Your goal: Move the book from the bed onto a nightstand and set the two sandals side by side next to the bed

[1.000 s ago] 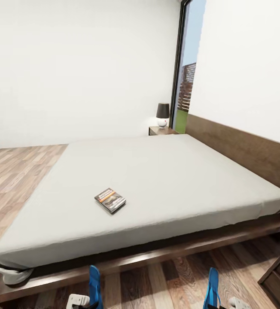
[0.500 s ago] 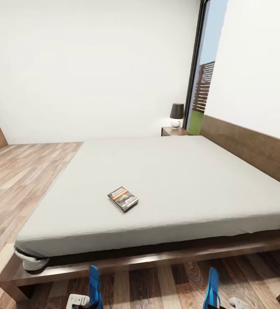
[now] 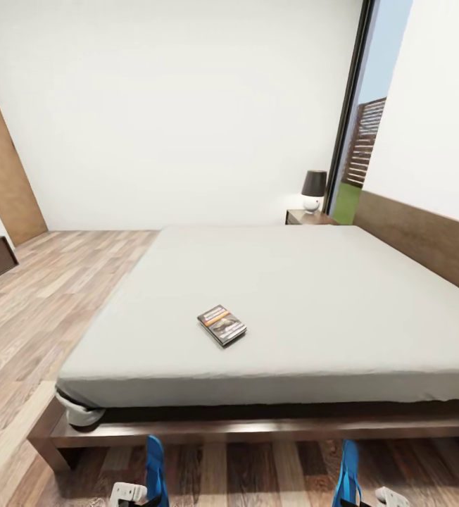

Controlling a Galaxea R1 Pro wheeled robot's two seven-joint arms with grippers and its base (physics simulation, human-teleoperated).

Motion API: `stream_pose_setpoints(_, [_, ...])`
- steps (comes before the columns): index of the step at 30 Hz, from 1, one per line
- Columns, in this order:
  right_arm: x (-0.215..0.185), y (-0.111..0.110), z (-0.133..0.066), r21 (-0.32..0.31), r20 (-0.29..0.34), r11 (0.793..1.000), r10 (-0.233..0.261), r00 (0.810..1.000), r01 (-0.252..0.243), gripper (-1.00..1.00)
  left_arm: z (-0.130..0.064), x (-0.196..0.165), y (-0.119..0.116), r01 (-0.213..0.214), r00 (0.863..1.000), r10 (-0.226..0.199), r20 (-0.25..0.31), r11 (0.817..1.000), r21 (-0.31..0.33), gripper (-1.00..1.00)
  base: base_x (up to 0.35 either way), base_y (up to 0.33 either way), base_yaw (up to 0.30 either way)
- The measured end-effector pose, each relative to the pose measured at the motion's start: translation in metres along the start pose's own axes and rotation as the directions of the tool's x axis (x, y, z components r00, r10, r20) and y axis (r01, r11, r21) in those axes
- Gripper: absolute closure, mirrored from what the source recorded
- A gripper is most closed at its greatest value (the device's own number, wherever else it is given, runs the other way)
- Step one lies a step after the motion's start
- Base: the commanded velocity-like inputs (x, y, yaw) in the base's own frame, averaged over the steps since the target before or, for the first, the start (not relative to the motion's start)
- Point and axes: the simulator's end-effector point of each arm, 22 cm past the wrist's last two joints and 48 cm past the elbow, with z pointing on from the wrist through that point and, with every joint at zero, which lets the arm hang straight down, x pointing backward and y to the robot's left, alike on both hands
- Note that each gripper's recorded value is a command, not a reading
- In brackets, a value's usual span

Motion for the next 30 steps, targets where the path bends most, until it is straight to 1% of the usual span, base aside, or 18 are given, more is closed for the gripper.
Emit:
stream_pose_setpoints(13, [-0.0002, 0.0000, 0.0000, 0.000, 0.001, 1.000, 0.000, 1.000, 0.000, 1.00, -0.0001, 0.0000, 0.0002, 0.000, 1.000, 0.000, 0.000, 1.000, 0.000, 1.00, 0.000, 0.000, 0.195])
stream_pose_setpoints(30, [-0.0008, 0.0004, -0.0001, -0.003, 0.002, 1.000, 0.000, 1.000, 0.000, 1.00, -0.0001, 0.0001, 0.0002, -0.001, 1.000, 0.001, -0.001, 1.000, 0.000, 1.00, 0.000, 0.000, 0.011])
